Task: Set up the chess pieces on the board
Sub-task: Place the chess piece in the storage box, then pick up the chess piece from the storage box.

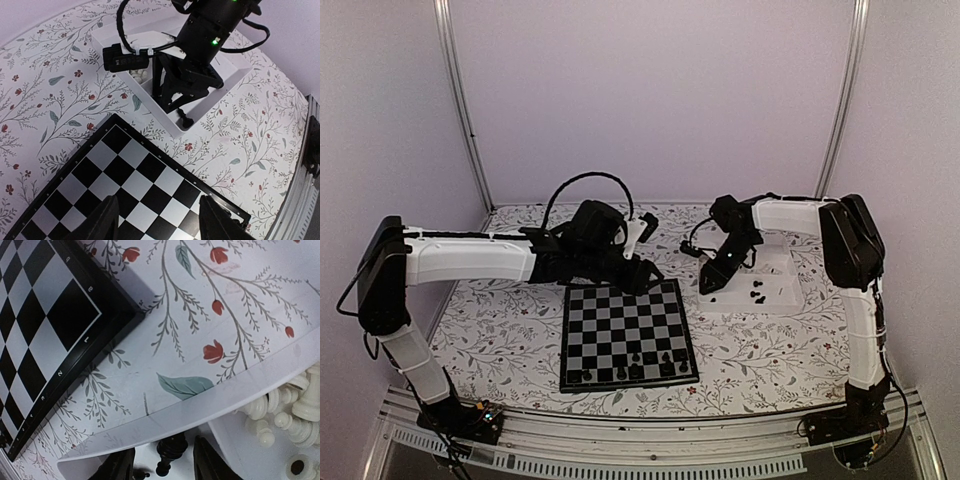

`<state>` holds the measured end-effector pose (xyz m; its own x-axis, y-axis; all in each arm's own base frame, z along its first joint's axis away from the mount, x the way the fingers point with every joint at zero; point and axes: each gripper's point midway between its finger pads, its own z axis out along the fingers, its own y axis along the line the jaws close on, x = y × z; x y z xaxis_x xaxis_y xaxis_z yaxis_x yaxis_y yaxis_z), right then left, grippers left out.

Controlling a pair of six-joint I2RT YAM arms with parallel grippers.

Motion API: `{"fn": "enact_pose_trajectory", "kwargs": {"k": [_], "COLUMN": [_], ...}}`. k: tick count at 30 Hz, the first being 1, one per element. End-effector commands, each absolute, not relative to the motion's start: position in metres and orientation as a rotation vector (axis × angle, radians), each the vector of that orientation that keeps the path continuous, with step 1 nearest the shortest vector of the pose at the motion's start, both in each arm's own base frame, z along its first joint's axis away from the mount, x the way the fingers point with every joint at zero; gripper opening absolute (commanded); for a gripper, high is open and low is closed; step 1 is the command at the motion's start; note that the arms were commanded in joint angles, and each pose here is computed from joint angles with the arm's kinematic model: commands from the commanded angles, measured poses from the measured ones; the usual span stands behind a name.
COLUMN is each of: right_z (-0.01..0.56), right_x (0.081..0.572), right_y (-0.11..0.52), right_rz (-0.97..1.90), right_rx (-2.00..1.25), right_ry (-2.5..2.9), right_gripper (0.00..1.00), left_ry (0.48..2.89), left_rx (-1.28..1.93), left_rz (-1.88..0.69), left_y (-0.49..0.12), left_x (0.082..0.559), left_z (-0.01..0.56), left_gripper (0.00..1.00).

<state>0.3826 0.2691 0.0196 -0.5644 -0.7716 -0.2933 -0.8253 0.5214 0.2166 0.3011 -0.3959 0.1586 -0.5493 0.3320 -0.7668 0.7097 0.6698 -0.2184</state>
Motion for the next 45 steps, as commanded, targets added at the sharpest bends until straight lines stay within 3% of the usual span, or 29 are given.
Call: {"fn": "enact_pose_trajectory", "kwargs": {"k": [1, 5, 10, 15, 20, 23, 28, 33, 42, 45], "right_z": [0.0, -0.001, -0.013, -0.015, -0.001, 0.004, -0.001, -0.003, 0.007, 0.006], "right_x": [0.384, 0.381, 0.385, 0.386, 0.377, 0.374, 0.374, 0.378, 0.376, 0.374], "right_y": [0.277, 0.29, 0.288, 0.276, 0.273, 0.27, 0.267, 0.261, 0.253, 0.251], "right_rz": [0.47, 0.451, 0.365, 0.275, 0.301, 0.301, 0.291, 0.223, 0.182, 0.179], "right_rx": [-1.34, -1.334, -1.327, -1.309, -1.317, -1.315, -1.319, -1.308, -1.29, -1.292], "right_ry": [2.625, 2.603, 2.623, 2.64, 2.608, 2.601, 2.613, 2.617, 2.611, 2.614], "right_gripper": [0.45, 0.38, 0.21, 0.15, 0.15, 0.22, 0.18, 0.28, 0.29, 0.24], "left_ry": [2.16, 2.169, 2.182, 2.189, 2.175, 2.171, 2.172, 2.174, 2.175, 2.176], "left_rx": [0.77, 0.767, 0.755, 0.752, 0.755, 0.762, 0.765, 0.759, 0.768, 0.774], "left_rz": [-0.69, -0.703, -0.705, -0.7, -0.699, -0.7, -0.715, -0.711, -0.714, -0.714], "left_y": [-0.393, -0.395, -0.393, -0.391, -0.392, -0.395, -0.398, -0.395, -0.397, -0.398], "left_x": [0.304, 0.304, 0.303, 0.303, 0.304, 0.305, 0.305, 0.304, 0.304, 0.304], "left_z": [0.166, 0.165, 0.163, 0.162, 0.165, 0.165, 0.164, 0.164, 0.161, 0.159], "left_gripper": [0.57, 0.57, 0.57, 0.57, 0.57, 0.57, 0.56, 0.57, 0.57, 0.57]}}
